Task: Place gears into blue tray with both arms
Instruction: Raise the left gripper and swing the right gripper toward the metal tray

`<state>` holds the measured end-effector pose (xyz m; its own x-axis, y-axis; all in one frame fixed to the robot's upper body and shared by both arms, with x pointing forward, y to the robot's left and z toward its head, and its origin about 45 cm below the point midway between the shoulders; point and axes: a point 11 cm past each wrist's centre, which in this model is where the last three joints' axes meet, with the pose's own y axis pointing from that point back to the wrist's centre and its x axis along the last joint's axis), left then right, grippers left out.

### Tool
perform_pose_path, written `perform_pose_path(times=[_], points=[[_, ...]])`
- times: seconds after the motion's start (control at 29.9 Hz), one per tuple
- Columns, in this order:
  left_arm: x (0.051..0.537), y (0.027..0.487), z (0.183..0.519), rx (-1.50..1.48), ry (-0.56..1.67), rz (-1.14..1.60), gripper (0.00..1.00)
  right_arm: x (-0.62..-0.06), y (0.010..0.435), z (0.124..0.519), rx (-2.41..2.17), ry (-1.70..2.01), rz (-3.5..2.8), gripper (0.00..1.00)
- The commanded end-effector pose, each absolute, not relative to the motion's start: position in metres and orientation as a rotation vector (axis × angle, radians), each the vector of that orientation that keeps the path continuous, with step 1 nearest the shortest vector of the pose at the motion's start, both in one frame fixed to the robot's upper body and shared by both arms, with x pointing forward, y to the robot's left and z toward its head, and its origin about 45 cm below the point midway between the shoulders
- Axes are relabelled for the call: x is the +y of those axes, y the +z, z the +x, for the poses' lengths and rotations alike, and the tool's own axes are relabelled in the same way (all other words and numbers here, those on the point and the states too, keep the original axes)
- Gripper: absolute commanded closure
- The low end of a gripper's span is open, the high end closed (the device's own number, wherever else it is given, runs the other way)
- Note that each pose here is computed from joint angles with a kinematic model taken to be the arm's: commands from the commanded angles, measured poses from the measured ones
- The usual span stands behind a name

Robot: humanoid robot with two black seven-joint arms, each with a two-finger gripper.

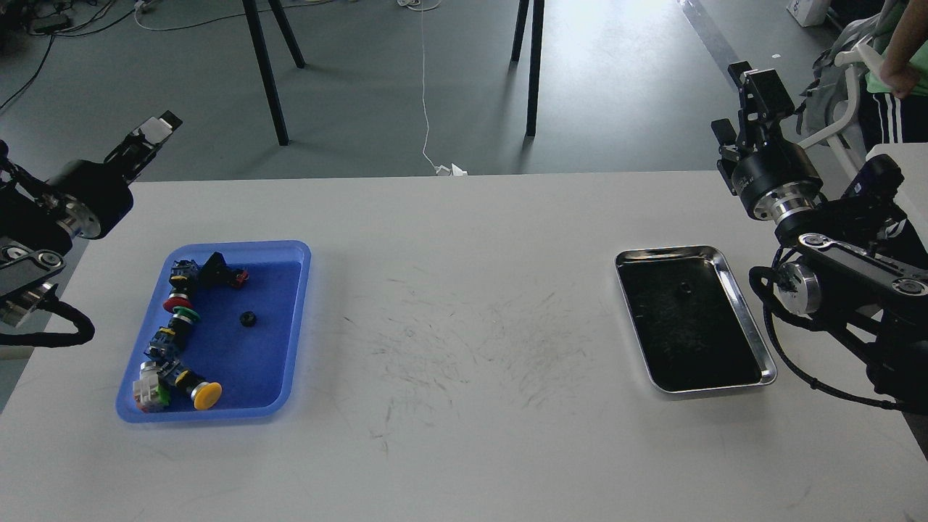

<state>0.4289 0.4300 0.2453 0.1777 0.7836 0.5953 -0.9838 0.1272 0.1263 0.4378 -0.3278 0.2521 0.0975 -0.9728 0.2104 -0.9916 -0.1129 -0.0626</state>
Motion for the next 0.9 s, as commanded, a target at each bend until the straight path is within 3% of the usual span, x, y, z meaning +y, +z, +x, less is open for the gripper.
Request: perform_pose_path(times=[0.0,0.1,0.17,0.57,0.7,0.87], points=[[0.414,0.248,0.439,-0.373,1.358,0.463,0.16,-0.334,0.264,0.433,-1.962,0.365,2.256,0.05],[0.402,0.252,0.444,-0.331,1.321,0.403,0.15,-0.338,0.277,0.432,-1.915,0.418,2.256,0.05],[0.403,0.252,0.446,-0.324,1.326,0.398,0.02,-0.343,0.284,0.43,-1.894,0.448,2.247,0.05],[0.374,0.228,0.467,-0.298,1.359,0.378,0.02,-0.347,0.295,0.418,-1.485,0.511,2.274,0.05],[0.341,0.212,0.469,-0.213,1.251,0.339,0.02,-0.346,0.289,0.415,-1.354,0.517,2.246,0.05],[0.335,0.223,0.474,-0.181,1.173,0.306,0.02,-0.338,0.294,0.414,-1.155,0.572,2.25,0.05]])
